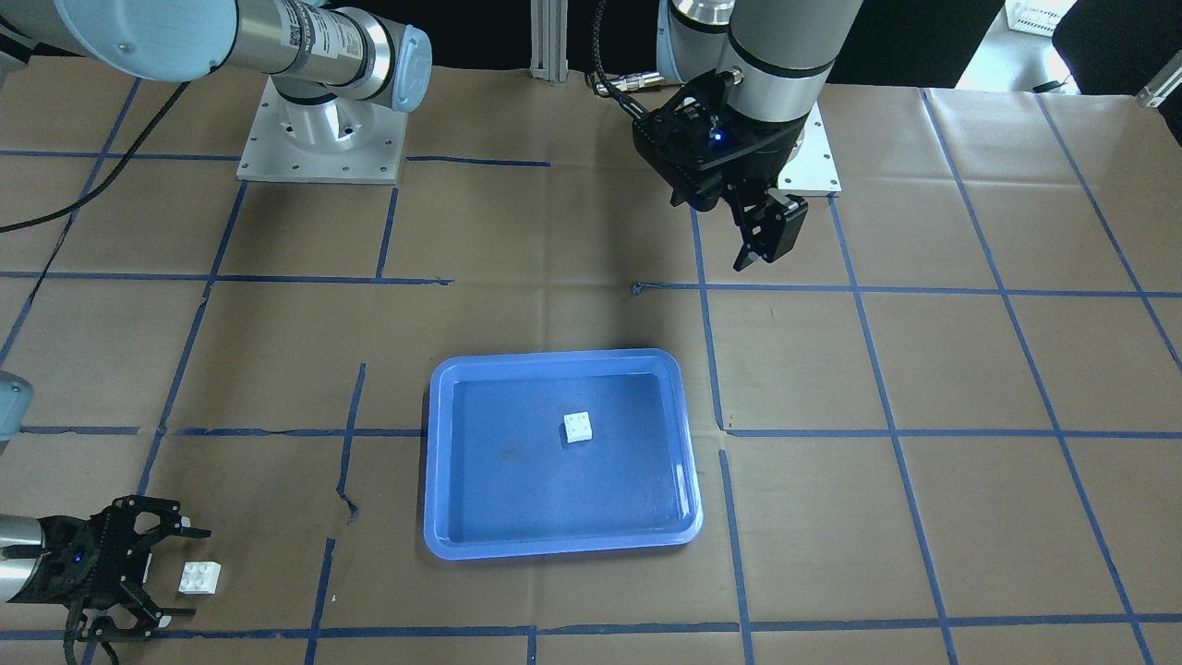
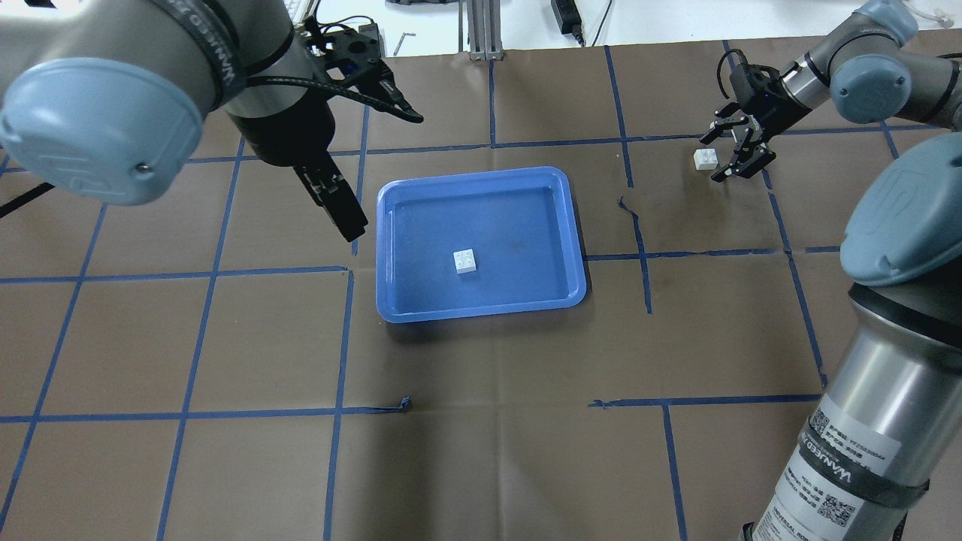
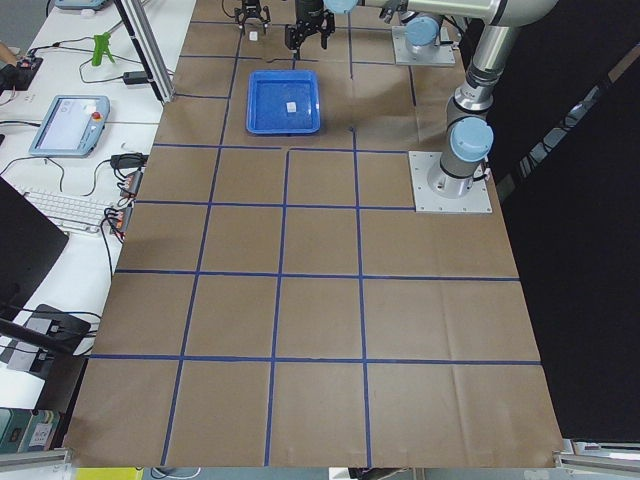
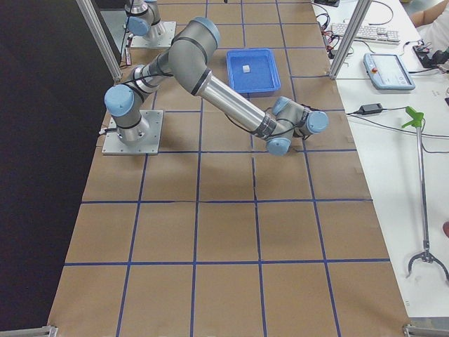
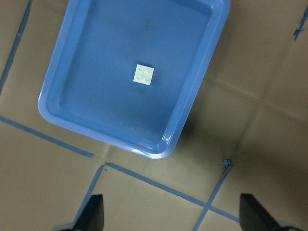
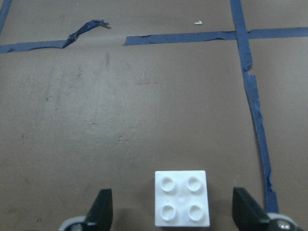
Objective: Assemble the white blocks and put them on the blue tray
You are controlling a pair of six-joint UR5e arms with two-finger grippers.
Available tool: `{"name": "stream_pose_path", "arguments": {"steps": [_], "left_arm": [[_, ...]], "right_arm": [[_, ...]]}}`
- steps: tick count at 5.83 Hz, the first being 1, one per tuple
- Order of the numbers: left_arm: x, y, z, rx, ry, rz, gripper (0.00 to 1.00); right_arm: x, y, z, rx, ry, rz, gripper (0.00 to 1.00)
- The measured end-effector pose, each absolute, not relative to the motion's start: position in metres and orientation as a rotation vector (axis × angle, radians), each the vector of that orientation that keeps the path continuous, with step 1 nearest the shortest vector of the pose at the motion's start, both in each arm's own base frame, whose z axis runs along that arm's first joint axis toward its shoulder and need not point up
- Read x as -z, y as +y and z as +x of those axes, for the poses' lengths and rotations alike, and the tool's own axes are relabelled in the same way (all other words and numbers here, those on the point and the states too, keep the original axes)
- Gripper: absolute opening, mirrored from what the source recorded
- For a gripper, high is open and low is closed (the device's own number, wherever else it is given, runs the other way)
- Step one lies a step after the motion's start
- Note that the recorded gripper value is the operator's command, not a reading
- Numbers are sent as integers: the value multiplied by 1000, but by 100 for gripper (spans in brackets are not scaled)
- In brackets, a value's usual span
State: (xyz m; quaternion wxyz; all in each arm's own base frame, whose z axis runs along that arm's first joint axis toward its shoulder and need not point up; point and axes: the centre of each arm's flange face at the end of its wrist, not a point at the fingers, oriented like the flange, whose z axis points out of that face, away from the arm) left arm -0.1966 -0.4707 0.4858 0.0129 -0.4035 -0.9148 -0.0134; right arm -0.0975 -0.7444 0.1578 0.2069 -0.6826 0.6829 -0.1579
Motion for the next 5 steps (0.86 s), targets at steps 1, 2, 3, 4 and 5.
{"name": "stream_pose_path", "arguments": {"steps": [1, 2, 3, 4, 5], "left_arm": [[-499, -462, -182, 29, -2974, -936, 99], [-509, -459, -171, -7, -3076, -514, 99], [-516, -460, -167, -63, -3111, -201, 99], [-519, -463, -165, -107, -3115, -64, 99], [-520, -464, -164, -124, -3114, -27, 99]], "right_arm": [[-160, -745, -98, 443, 1904, -1904, 28], [-163, -746, -98, 446, 1907, -1907, 20], [-166, -748, -99, 454, 1915, -1917, 17], [-169, -750, -100, 469, 1926, -1933, 17], [-179, -752, -100, 484, 1936, -1949, 17]]}}
